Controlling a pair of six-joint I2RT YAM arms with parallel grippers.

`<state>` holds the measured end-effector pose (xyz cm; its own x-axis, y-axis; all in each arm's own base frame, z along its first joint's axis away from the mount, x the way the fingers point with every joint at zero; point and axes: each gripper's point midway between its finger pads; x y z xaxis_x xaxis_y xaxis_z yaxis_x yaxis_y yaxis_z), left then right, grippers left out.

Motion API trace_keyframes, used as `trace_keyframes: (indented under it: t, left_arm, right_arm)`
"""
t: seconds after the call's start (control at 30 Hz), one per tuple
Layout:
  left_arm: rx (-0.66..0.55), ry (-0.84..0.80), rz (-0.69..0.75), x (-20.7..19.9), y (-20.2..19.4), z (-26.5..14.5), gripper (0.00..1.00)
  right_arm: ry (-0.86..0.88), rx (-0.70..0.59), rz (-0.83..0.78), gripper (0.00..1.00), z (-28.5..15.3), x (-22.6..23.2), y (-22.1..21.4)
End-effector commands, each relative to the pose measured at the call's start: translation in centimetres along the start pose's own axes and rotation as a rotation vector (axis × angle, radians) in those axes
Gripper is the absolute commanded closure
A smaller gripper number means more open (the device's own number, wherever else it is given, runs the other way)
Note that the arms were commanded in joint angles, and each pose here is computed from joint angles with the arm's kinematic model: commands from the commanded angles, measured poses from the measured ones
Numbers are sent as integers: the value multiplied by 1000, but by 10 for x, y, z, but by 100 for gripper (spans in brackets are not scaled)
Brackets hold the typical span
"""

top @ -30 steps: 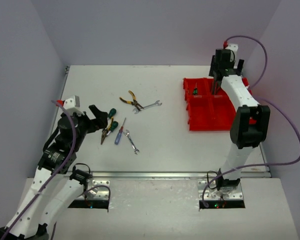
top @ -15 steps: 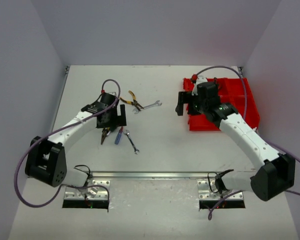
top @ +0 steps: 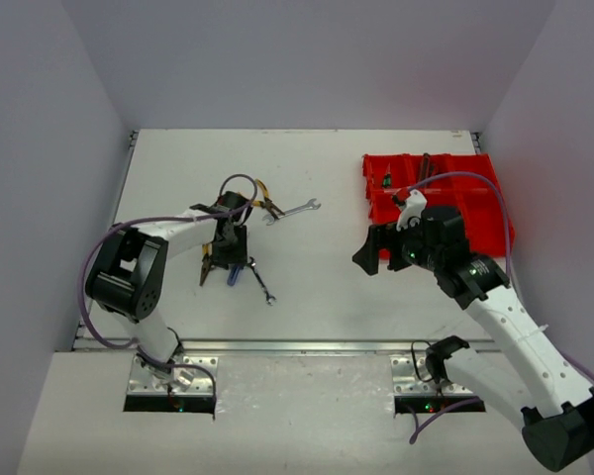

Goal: Sort the tools into containers

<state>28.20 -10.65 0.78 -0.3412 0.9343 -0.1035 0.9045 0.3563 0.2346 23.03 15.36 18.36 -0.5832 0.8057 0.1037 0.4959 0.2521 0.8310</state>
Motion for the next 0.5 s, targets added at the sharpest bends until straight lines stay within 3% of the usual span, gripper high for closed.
trace_keyframes:
  t: [0.0, 0.13, 0.27, 0.47]
  left_arm:
    - [-15, -2, 2, -14, -6, 9, 67]
    - [-14, 79, -2, 2, -12, 21, 71]
    - [-47, 164, -17, 17, -14, 12, 100]
    - [-201, -22, -2, -25, 0, -59, 100]
  right_arm:
    - [73, -31, -21, 1, 2, 12, 5]
    - [73, -37, -13, 1, 3, 12, 3]
    - [73, -42, 4, 1, 2, 13, 2]
    - [54, -80, 114, 1, 4, 13, 10]
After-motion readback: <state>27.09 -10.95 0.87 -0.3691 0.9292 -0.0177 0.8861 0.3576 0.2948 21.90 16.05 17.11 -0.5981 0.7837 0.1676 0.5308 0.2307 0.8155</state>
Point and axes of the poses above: each gripper's point midway between its finger pads, its own z axis out along the fingers, its own x axis along the line the jaws close on, y = z × x, and after that the axes turned 15 degrees about -z, right-handed
